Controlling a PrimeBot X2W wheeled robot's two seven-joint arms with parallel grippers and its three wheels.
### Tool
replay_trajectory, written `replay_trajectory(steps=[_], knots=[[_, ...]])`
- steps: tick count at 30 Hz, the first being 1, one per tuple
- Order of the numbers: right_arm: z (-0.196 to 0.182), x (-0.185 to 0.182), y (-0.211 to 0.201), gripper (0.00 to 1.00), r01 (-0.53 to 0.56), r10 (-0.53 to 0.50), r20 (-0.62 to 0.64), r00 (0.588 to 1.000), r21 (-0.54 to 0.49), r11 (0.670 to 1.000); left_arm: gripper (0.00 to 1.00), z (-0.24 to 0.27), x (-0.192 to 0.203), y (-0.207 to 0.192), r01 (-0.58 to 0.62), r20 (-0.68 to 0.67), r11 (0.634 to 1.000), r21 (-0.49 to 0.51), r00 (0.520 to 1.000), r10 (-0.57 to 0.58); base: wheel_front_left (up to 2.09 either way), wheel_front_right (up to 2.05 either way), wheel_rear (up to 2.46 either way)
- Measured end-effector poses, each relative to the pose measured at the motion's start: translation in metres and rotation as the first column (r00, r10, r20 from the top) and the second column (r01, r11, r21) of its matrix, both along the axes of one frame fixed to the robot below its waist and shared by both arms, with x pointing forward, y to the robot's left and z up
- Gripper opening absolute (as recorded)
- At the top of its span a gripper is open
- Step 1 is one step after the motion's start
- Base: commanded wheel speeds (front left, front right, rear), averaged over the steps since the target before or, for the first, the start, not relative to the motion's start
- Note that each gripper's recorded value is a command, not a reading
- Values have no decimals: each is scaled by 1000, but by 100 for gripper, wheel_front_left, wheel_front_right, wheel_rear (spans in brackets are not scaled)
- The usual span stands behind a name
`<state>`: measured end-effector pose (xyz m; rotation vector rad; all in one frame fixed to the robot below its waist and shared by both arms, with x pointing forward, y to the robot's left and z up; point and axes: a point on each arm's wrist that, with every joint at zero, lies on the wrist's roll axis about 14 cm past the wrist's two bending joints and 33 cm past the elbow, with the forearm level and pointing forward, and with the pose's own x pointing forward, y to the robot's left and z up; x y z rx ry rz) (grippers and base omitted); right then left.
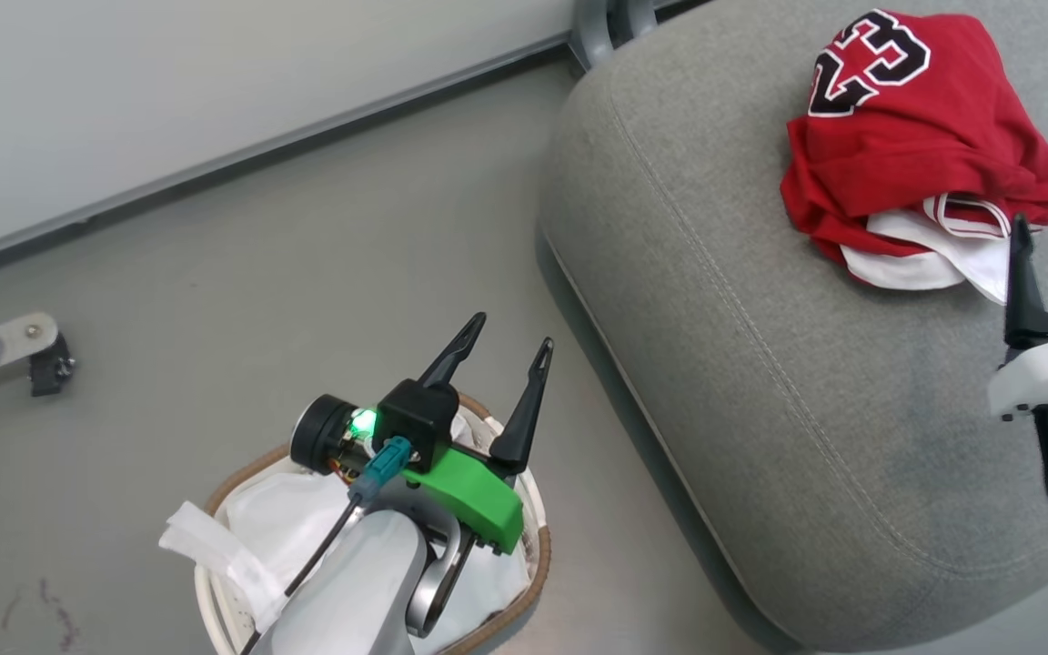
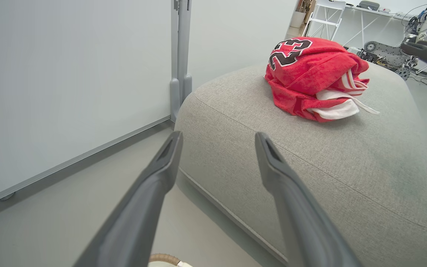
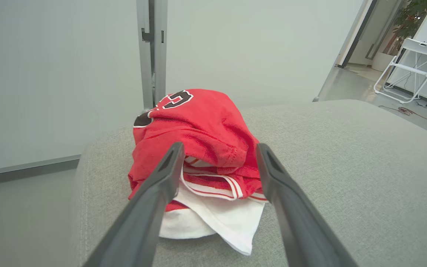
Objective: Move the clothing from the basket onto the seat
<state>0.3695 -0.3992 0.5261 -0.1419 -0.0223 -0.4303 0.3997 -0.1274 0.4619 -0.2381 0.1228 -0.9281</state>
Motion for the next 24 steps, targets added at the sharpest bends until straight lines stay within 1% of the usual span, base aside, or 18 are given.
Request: replay_trajectory(steps=[4, 7, 11, 14, 17, 18, 24], knots=[[9, 18, 33, 100, -90, 87, 64, 994, 40, 995, 100, 4, 8, 23, -93, 8, 996, 15, 996, 93, 0, 0, 0], [11, 35, 62, 100, -158, 150, 107, 983, 78, 984, 100, 3, 17, 48, -183, 4, 983, 27, 983, 183, 0, 0, 0], [10, 56, 101, 100, -247, 228, 143, 963, 129, 961, 100, -4, 28, 90, -315, 0, 947, 63, 949, 316, 0, 0, 0], [6, 68, 127, 100, -304, 282, 150, 948, 155, 940, 100, -9, 34, 125, -418, 0, 904, 90, 908, 420, 0, 0, 0], [0, 76, 151, 100, -355, 332, 148, 932, 177, 918, 100, -13, 38, 162, -512, 2, 851, 114, 857, 515, 0, 0, 0], [-1, 81, 168, 100, -392, 368, 153, 917, 186, 901, 100, -16, 37, 186, -573, -1, 810, 128, 816, 577, 0, 0, 0], [-12, 84, 201, 100, -449, 427, 141, 893, 221, 866, 100, -21, 25, 243, -692, -5, 705, 156, 713, 701, 0, 0, 0]])
